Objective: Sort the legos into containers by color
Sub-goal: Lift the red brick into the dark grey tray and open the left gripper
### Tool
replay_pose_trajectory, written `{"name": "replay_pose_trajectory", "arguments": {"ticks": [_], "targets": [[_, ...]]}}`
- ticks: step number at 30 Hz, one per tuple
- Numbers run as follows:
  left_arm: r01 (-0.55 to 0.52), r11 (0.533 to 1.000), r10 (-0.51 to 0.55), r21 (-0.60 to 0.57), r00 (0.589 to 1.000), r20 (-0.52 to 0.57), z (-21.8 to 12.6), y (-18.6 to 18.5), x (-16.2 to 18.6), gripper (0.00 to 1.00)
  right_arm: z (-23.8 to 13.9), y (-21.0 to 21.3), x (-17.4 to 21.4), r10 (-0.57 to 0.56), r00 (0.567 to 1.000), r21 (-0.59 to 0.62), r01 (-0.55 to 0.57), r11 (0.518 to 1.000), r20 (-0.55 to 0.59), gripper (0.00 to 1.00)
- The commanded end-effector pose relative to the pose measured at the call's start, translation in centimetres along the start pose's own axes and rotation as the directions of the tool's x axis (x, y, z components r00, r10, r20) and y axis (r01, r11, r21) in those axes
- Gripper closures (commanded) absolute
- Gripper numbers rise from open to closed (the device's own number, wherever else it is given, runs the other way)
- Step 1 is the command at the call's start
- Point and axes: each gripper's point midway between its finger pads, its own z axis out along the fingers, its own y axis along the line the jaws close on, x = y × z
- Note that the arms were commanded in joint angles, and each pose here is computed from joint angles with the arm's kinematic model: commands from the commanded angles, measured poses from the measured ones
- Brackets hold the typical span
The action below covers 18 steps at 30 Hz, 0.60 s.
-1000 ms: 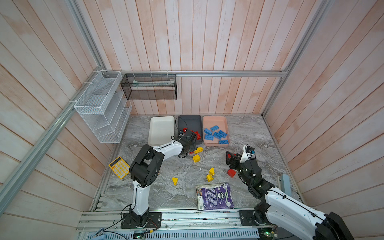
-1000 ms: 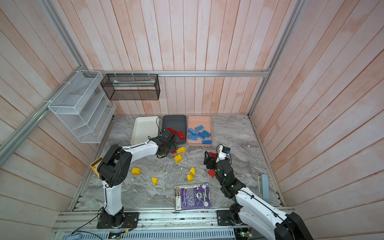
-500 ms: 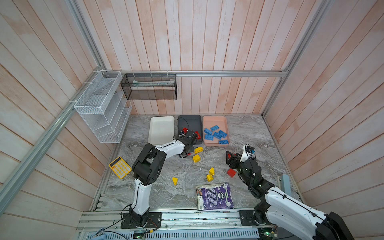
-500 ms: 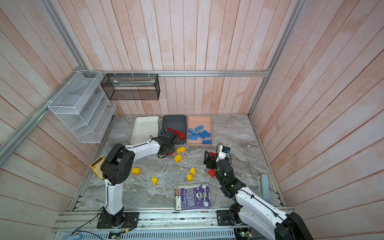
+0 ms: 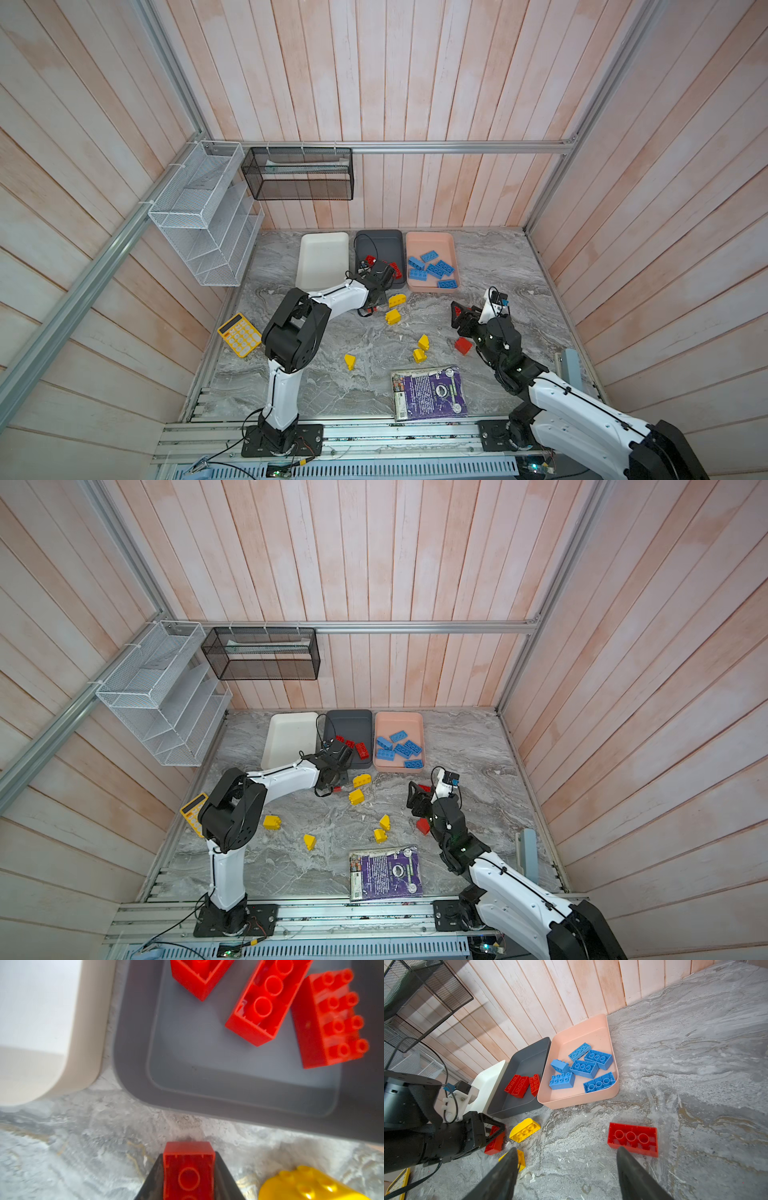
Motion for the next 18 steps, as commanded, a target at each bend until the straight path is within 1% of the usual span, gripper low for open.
{"name": "replay_pose_trajectory", "arguments": {"ticks": [1,5,8,13,18], "targets": [[-0.037,0.999,0.036,0.019,0.996,0.076,-3.2,-0.3,-2.4,0.73,0.2,0.6,-0.8,0.012,1.0,-0.006,-0.012,1.0,0.01,0.26],[-0.093,0.995,0.087,0.042,0.988,0.129,-5.3,-1.4,-4.8,0.73,0.3,0.6,-0.7,0.011,1.0,-0.008,-0.011,1.0,0.003,0.26],[-0.126,0.991,0.117,0.043,0.981,0.157,-6.0,-2.1,-6.6,0.73,0.3,0.6,-0.7,0.012,1.0,-0.006,-0.012,1.0,0.004,0.26],[-0.14,0.987,0.125,0.078,0.977,0.174,-6.1,-3.4,-9.2,0.73,0.3,0.5,-0.6,0.01,1.0,-0.002,-0.01,1.0,0.004,0.26],[-0.139,0.983,0.117,0.119,0.977,0.18,-5.1,-4.4,-11.6,0.73,0.5,0.5,-0.4,0.008,1.0,0.0,-0.008,1.0,-0.004,0.26]]}}
